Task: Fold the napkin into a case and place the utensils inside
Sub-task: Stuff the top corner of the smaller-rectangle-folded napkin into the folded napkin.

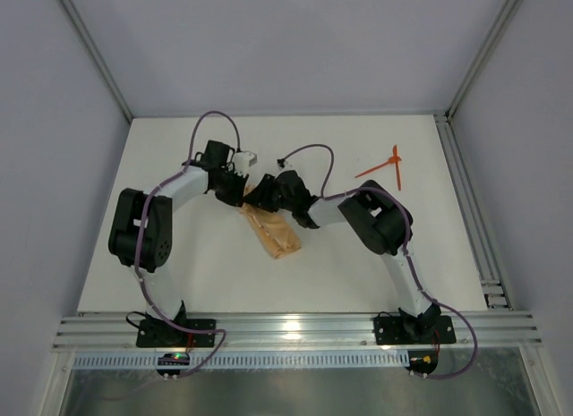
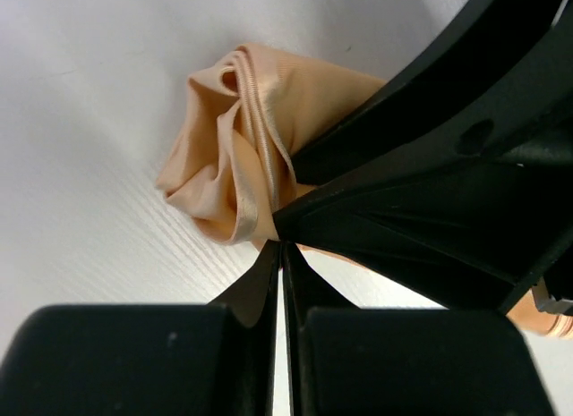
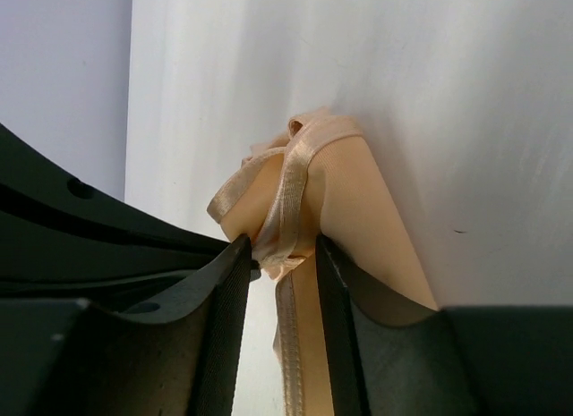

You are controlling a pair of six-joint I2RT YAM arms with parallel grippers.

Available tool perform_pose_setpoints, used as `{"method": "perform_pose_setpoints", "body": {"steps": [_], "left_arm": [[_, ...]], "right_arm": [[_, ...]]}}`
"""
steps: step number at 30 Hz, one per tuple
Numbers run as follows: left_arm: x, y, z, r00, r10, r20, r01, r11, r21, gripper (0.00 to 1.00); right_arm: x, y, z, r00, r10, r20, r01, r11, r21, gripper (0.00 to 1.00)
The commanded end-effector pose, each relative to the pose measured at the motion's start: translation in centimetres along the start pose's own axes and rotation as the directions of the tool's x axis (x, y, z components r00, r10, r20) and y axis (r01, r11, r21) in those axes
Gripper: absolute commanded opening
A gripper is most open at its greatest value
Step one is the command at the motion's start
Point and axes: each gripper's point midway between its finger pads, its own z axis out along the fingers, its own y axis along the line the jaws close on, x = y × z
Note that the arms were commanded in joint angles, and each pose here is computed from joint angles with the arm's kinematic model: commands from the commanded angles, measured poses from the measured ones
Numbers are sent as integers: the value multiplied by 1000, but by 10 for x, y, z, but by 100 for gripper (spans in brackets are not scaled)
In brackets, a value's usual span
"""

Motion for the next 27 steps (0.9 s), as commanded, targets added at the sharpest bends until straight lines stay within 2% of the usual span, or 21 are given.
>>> {"method": "perform_pose_setpoints", "body": {"steps": [1,4,9,19,22,23,24,26,27], "left_arm": [[-11,-27,-3,997,53,48,-57,993,105,0],[-12,-28,-6,994,87,60,-93,990,109,0],[-17,-30,-8,989,117,88,-126,987,100,0],[-33,-16,-2,986,120,113,-125,992,34,1],[-37,-14,-3,984,124,127,-128,992,22,1],[-38,-15,-3,984,123,130,-128,991,27,2],[-38,-15,-3,984,121,129,-126,992,29,3],[-37,-16,-3,985,121,125,-126,992,32,5],[-37,-17,-3,984,124,125,-129,991,36,10]], "right_arm": [[3,-8,-1,999,43,14,-43,999,20,41],[-1,-9,-4,995,97,38,-98,995,11,45],[1,-11,4,998,66,12,-66,997,35,46],[13,-18,6,998,60,-33,-57,996,66,41],[17,-14,8,996,69,-53,-66,996,54,29],[19,-14,8,996,70,-55,-67,996,57,19],[17,-14,8,995,80,-52,-77,995,57,13],[19,-13,9,994,94,-52,-92,995,47,5],[20,-12,9,993,106,-52,-103,994,42,3]]}}
